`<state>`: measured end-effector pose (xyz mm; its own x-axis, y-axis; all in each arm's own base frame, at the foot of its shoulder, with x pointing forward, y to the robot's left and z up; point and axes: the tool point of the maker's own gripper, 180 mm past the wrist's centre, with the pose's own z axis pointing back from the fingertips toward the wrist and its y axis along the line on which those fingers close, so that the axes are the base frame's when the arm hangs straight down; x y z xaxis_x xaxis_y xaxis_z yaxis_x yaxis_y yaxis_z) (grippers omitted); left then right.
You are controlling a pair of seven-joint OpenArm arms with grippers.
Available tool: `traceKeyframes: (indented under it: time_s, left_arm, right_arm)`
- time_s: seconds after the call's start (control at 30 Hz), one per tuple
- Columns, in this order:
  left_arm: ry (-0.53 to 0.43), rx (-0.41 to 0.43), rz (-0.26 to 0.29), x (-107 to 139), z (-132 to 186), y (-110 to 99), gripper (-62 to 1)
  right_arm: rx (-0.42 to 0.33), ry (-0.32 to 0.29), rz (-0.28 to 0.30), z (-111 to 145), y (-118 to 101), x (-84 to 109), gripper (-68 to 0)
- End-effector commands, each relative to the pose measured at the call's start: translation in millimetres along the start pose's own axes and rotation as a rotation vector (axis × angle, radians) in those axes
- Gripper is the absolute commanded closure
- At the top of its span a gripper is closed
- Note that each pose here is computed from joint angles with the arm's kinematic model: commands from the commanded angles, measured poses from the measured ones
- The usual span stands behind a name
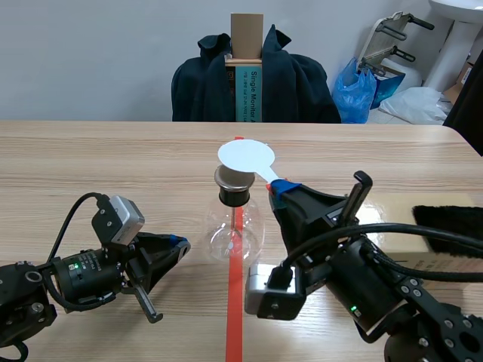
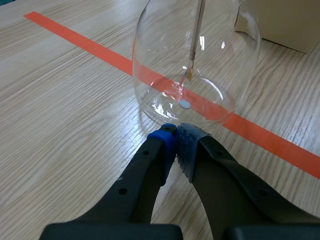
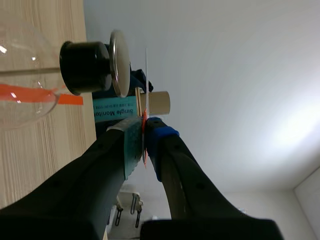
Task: Do the electroscope experiment.
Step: 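Move the plate toward and away from the electroscope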
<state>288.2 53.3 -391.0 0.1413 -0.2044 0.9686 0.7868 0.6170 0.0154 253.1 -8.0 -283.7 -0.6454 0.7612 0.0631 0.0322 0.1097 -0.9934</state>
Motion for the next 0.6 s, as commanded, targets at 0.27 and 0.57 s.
traceKeyframes:
  time_s: [0.27, 0.57]
  left_arm:
    - [-0.032, 0.005, -0.008, 10.0, -2.1, 3.8, -3.2]
    - [-0.032, 0.005, -0.008, 10.0, -2.1, 3.8, -3.2]
  right_arm:
    - [-0.033, -0.039, 0.02, -3.1, -9.8, 2.7, -0.8]
    - [-0.033, -0.042, 0.02, -3.1, -9.8, 3.4, -0.8]
